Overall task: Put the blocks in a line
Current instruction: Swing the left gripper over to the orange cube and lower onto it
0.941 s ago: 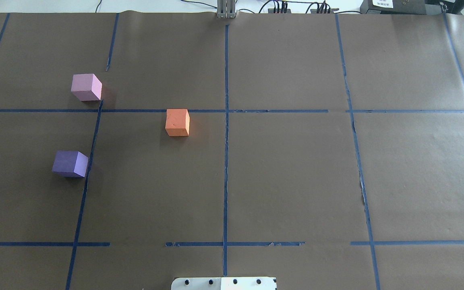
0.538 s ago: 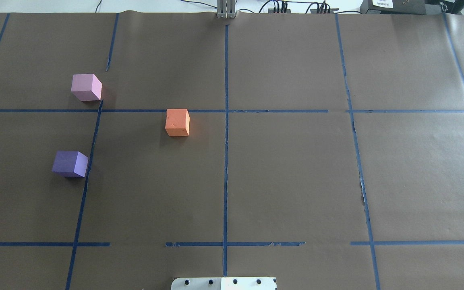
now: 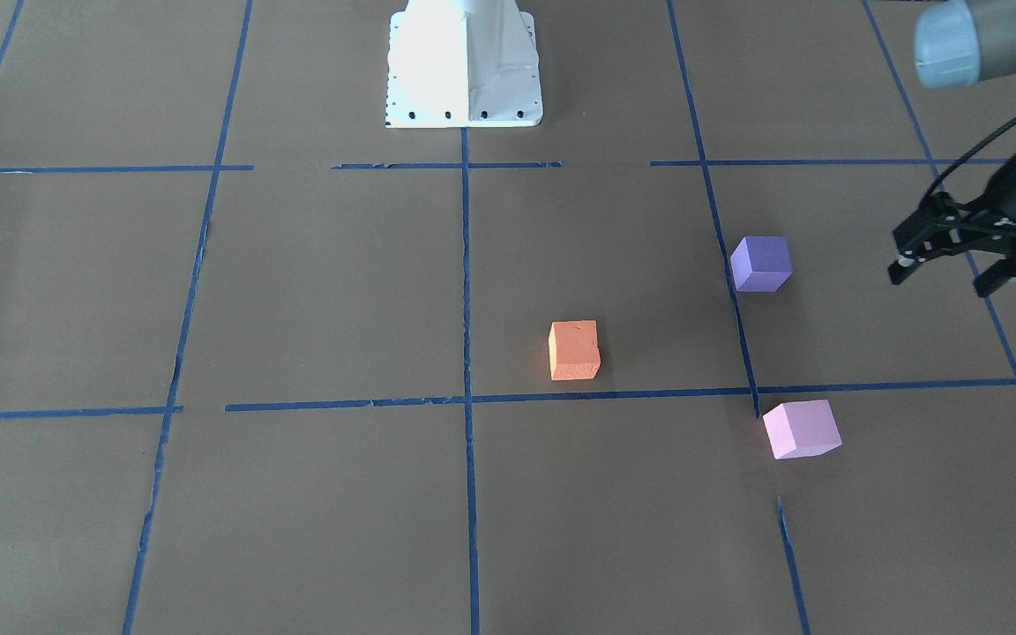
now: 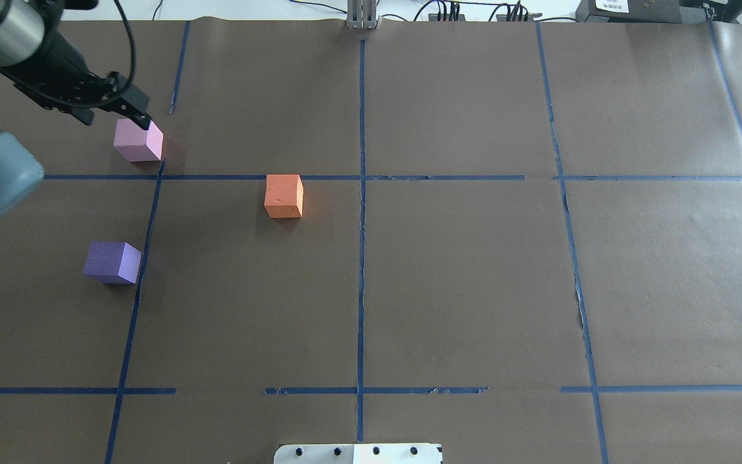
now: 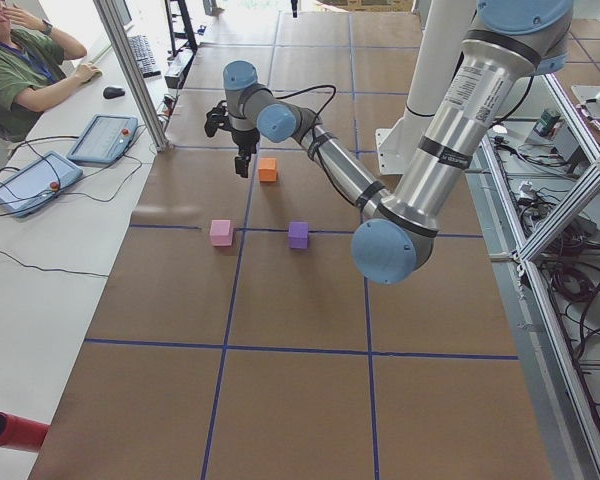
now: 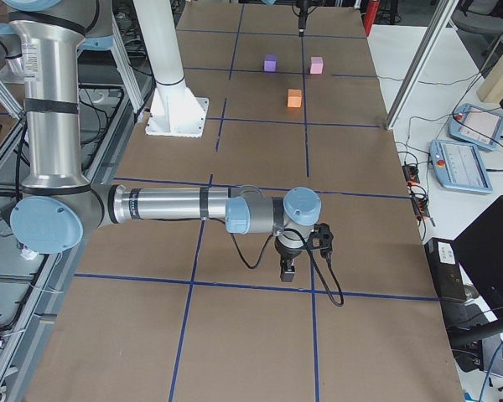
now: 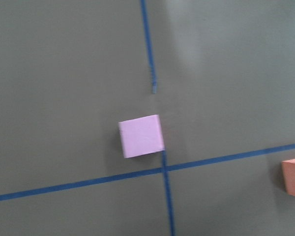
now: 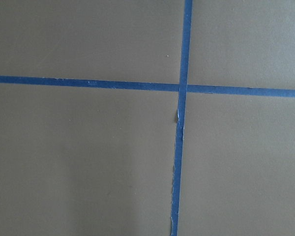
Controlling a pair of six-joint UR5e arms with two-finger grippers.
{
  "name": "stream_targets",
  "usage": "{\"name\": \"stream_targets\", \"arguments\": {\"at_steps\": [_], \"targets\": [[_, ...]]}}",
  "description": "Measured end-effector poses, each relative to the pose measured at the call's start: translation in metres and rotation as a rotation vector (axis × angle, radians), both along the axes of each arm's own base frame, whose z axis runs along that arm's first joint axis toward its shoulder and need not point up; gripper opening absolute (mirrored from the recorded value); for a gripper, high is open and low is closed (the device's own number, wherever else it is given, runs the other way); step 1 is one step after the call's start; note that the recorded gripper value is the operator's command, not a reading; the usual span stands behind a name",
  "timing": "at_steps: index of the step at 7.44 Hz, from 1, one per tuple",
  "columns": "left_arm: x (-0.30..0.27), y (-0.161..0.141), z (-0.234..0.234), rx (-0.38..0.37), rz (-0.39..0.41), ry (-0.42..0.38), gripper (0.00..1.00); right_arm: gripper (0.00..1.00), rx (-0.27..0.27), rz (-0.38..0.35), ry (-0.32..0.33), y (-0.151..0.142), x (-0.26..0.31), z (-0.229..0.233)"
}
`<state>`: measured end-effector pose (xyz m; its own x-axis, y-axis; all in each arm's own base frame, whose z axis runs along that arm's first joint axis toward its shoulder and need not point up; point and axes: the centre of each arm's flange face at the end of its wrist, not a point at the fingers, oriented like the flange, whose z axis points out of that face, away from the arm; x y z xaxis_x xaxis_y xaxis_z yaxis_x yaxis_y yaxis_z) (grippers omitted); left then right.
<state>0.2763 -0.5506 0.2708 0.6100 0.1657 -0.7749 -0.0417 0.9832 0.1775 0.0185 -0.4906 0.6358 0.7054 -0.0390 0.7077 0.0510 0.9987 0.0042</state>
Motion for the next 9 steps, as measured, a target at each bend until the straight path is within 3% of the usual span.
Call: {"name": "stream_targets", "arguments": {"at_steps": [2,4,9], "targets": [[0.085,0.012,-0.012,0.005,0.009,-0.065,1.0,1.0,-0.001,0.0,0.0,0.0,0.0,0.0],[0.147,0.005,-0.019,-0.045,-0.013,-0.088,1.0,1.0,0.0,0.0,0.0,0.0,0.0,0.0],[0.218,-0.007,-0.032,-0.137,-0.057,-0.069,1.0,1.0,-0.001,0.0,0.0,0.0,0.0,0.0]]}}
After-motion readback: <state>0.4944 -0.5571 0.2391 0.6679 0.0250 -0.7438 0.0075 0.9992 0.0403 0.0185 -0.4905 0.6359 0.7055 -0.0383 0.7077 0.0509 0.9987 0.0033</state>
